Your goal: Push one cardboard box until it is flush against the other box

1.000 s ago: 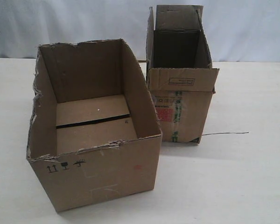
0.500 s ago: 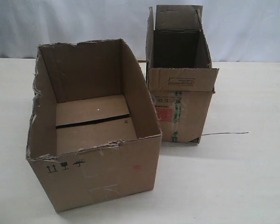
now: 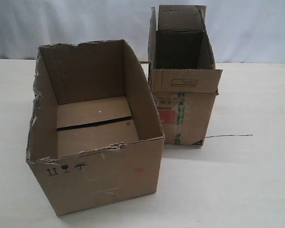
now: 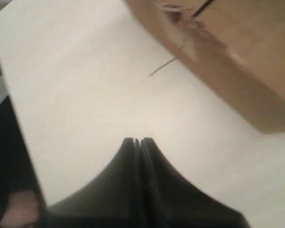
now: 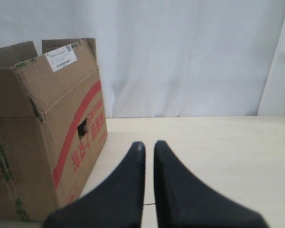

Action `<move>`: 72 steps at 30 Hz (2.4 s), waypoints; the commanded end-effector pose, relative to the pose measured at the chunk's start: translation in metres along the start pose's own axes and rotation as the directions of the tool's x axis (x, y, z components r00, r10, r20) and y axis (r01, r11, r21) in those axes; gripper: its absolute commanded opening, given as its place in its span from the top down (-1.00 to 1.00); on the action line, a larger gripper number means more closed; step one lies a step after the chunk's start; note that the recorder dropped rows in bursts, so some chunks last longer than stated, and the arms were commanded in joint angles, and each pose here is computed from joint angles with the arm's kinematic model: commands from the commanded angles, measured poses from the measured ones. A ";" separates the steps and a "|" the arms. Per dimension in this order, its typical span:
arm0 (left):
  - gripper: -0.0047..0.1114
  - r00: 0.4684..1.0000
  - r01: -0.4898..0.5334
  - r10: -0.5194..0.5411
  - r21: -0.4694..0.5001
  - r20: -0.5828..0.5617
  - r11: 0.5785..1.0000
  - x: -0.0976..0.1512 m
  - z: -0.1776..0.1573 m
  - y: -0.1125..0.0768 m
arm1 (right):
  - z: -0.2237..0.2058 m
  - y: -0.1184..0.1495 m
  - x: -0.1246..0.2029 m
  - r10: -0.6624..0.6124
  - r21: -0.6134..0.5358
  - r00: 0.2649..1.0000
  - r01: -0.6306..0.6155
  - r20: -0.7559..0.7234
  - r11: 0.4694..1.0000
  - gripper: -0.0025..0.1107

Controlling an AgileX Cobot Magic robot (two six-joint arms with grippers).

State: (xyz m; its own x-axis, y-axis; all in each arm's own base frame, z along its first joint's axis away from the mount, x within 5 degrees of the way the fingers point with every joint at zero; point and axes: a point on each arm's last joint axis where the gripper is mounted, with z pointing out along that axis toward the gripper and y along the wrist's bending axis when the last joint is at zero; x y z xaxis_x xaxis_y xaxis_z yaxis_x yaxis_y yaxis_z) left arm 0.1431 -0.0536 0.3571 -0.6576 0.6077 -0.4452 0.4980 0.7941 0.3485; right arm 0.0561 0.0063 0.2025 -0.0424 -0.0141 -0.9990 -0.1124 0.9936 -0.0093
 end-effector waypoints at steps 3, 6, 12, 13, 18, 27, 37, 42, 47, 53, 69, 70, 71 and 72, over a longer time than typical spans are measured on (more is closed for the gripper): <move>0.92 0.984 -0.172 0.154 0.280 0.087 0.944 0.009 -0.009 -0.044 | 0.000 0.000 0.001 0.002 -0.005 1.000 -0.002 -0.001 1.000 0.87; 0.92 0.969 -0.245 0.212 0.383 0.128 0.891 0.010 -0.014 -0.061 | 0.000 0.000 0.001 0.002 -0.005 1.000 -0.002 -0.001 1.000 0.87; 0.92 0.941 -0.338 0.289 0.454 0.175 0.824 0.001 -0.013 -0.085 | 0.000 0.000 0.001 0.002 -0.005 1.000 -0.002 -0.001 1.000 0.87; 0.92 0.937 -0.350 0.309 0.448 0.166 0.822 -0.002 -0.009 -0.088 | 0.000 0.000 0.001 0.002 -0.005 1.000 -0.002 -0.001 1.000 0.87; 0.92 0.916 -0.376 0.398 0.459 0.052 0.805 -0.027 0.021 -0.107 | 0.000 0.000 0.001 0.002 -0.005 1.000 -0.002 -0.001 1.000 0.87; 0.92 0.884 -0.409 0.468 0.490 0.001 0.770 -0.055 0.049 -0.127 | 0.000 0.000 0.001 0.002 -0.005 1.000 -0.002 -0.001 1.000 0.87; 0.92 0.892 -0.423 0.446 0.493 0.075 0.761 -0.067 0.051 -0.135 | 0.000 0.000 0.001 0.002 -0.005 1.000 -0.002 -0.001 1.000 0.87; 0.92 0.862 -0.419 0.506 0.516 -0.034 0.747 -0.066 0.075 -0.146 | 0.000 0.000 0.001 0.002 -0.005 1.000 -0.002 -0.001 1.000 0.87; 0.92 0.835 -0.459 0.547 0.470 -0.062 0.754 -0.068 0.088 -0.147 | 0.000 0.000 0.001 0.002 -0.005 1.000 -0.002 -0.001 1.000 0.87; 0.92 0.810 -0.519 0.583 0.388 -0.063 0.762 -0.071 0.094 -0.139 | 0.000 0.000 0.001 0.002 -0.005 1.000 -0.002 -0.001 1.000 0.87; 0.92 0.827 -0.558 0.557 0.213 0.068 0.802 -0.094 0.121 -0.091 | 0.000 0.000 0.001 0.002 -0.005 1.000 -0.002 -0.001 1.000 0.87; 0.92 0.833 -0.551 0.547 0.203 0.077 0.810 -0.096 0.123 -0.087 | 0.000 0.000 0.001 0.002 -0.005 1.000 -0.002 -0.001 1.000 0.87; 0.92 0.841 -0.541 0.533 0.189 0.092 0.820 -0.098 0.125 -0.083 | 0.000 0.000 0.001 0.002 -0.005 1.000 -0.002 -0.001 1.000 0.87; 0.92 0.843 -0.538 0.529 0.179 0.101 0.824 -0.099 0.126 -0.080 | 0.000 0.000 0.001 0.002 -0.005 1.000 -0.002 -0.001 1.000 0.87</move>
State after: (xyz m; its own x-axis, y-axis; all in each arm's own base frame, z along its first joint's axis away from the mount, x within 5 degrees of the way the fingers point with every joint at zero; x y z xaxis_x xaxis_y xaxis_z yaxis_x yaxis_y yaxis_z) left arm 0.2312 -0.1779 0.2660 -0.2489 0.9394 -0.2357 0.8818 0.3205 0.3460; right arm 0.0561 0.0063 0.2025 -0.0424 -0.0141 -0.9990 -0.1124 0.9936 -0.0093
